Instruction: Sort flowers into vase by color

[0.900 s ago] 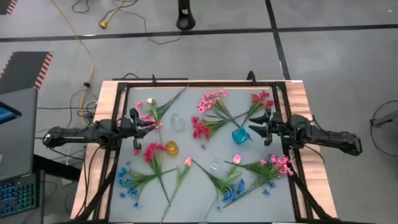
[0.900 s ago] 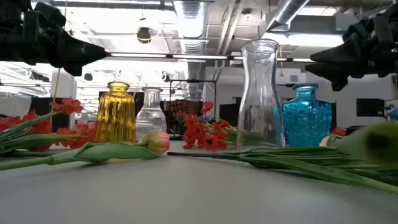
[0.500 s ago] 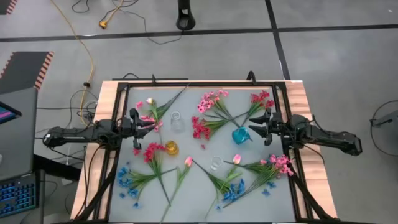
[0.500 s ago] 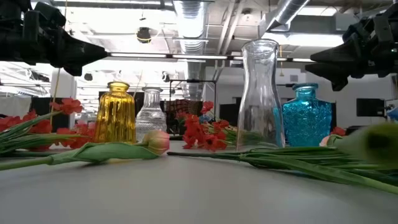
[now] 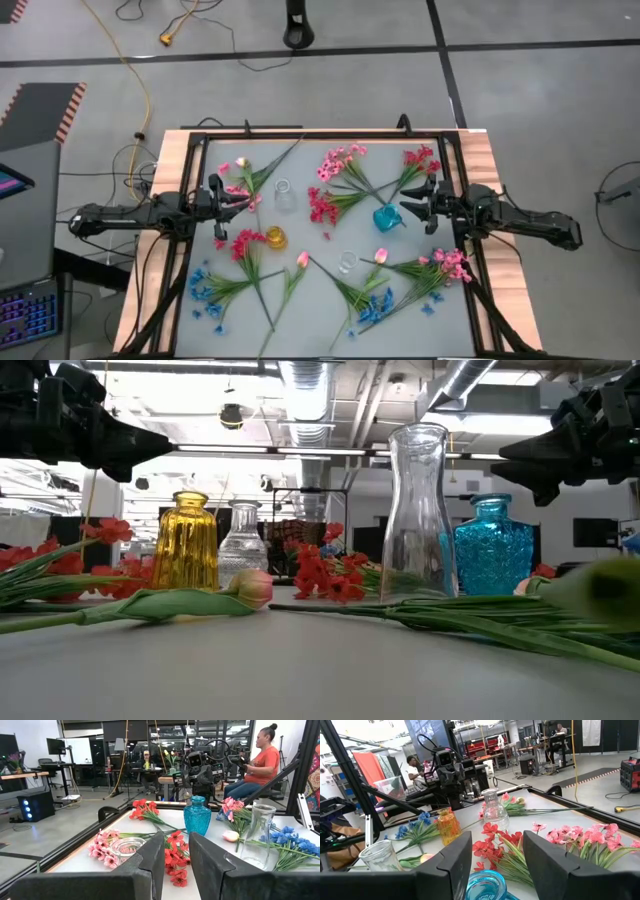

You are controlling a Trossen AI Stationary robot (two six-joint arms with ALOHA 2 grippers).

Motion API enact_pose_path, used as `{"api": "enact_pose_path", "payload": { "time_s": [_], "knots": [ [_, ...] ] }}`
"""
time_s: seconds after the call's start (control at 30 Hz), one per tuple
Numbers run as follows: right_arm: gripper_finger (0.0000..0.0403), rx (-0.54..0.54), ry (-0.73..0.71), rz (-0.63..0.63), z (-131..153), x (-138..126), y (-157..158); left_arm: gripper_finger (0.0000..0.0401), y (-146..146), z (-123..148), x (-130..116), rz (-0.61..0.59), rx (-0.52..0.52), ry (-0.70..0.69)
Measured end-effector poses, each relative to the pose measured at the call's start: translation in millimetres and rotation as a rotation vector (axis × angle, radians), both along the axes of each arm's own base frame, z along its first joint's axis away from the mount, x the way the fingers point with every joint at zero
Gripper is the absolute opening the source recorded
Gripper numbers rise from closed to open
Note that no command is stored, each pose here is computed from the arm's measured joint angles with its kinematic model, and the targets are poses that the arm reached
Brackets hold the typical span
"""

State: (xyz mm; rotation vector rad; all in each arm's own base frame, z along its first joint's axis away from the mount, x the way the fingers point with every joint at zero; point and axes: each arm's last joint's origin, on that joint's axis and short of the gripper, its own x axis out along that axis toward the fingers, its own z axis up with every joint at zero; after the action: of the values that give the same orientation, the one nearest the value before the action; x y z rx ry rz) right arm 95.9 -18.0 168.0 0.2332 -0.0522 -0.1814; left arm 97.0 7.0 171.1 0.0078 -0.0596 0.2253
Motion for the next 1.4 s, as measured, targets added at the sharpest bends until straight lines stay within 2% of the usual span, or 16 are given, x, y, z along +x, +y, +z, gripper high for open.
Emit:
{"api": "enact_pose_path", "payload": {
  "time_s": [0.57,0.77,0.97,1.17,1.4],
  "knots": [
    [0.0202,-0.001,-0.005,0.001,0,0,0,0.0077,0,0,0,0.0,-0.001,0.0],
    [0.0202,-0.001,-0.01,0.002,1,0,0,0.0077,0,0,0,-0.003,-0.038,-0.009],
    [0.0202,0.001,-0.021,0.002,2,0,0,0.0077,0,0,0,0.005,-0.004,-0.001],
    [0.0202,0.175,-0.067,0.012,6,-1,0,0.0077,0,0,0,0.004,-0.023,-0.006],
    [0.0202,0.17,-0.149,-0.02,33,-7,0,0.0077,0,0,0,0.003,-0.024,-0.006]
  ]
}}
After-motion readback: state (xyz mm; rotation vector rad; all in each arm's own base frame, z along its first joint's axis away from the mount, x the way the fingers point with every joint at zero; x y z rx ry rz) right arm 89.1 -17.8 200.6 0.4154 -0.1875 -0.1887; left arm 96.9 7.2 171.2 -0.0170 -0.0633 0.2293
